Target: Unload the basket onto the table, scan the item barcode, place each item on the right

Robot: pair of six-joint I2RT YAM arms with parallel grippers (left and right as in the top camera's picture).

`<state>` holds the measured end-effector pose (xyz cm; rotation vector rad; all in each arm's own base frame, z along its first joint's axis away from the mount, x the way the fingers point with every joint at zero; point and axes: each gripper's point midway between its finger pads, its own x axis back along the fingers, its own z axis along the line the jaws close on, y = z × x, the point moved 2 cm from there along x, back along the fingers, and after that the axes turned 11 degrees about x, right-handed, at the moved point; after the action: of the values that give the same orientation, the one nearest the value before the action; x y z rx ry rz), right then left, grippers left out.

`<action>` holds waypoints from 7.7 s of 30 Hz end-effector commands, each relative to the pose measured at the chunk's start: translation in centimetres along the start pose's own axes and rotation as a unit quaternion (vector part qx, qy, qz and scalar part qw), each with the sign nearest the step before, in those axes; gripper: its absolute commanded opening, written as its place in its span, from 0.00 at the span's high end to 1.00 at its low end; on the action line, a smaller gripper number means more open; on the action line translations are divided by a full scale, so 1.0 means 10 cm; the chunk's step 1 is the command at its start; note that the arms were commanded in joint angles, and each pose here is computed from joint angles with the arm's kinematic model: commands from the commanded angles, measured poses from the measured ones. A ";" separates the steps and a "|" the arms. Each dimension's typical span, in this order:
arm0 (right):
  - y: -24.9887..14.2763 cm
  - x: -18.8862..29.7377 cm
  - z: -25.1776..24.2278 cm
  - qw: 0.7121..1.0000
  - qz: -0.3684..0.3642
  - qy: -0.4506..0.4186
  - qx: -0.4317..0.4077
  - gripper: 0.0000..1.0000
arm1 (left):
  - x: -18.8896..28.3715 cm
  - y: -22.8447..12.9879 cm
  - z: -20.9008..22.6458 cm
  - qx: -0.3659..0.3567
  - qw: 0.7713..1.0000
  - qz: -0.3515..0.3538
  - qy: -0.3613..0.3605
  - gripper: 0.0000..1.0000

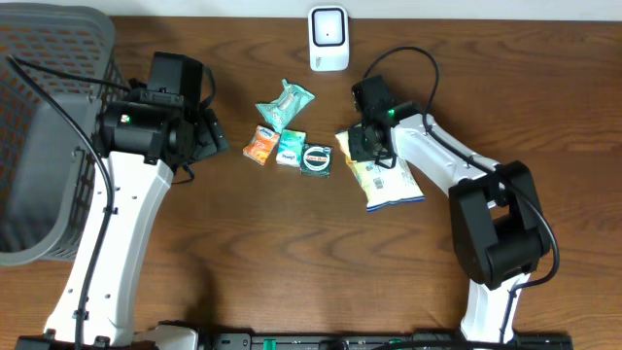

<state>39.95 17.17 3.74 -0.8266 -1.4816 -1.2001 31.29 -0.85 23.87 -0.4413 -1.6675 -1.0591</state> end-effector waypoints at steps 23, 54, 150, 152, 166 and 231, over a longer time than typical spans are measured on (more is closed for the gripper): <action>-1.13 0.23 0.26 0.988 0.135 0.080 0.003 0.62 | -0.02 0.01 0.03 0.005 1.000 -0.001 0.009 0.03; -0.16 0.41 -0.59 0.970 -0.031 0.234 -0.049 0.09 | -0.02 0.01 0.03 0.005 1.000 -0.001 0.009 0.02; 0.63 1.77 0.33 0.923 -0.246 0.297 0.017 0.99 | -0.02 0.01 0.03 0.005 1.000 -0.001 0.009 0.02; 0.61 1.74 0.31 0.927 -0.242 0.287 0.017 0.99 | -0.02 0.01 0.03 0.005 1.000 -0.001 0.009 0.02; 0.58 1.64 0.21 0.940 -0.230 0.252 0.004 0.99 | -0.02 0.01 0.03 0.005 1.000 -0.001 0.009 0.03; -0.73 0.10 -0.02 0.977 0.114 0.122 0.131 0.21 | -0.02 0.01 0.03 0.005 1.000 -0.001 0.009 0.02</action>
<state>34.05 15.10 4.27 -0.5674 -1.2550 -0.9086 31.30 -0.85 23.87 -0.4412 -1.6678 -1.0592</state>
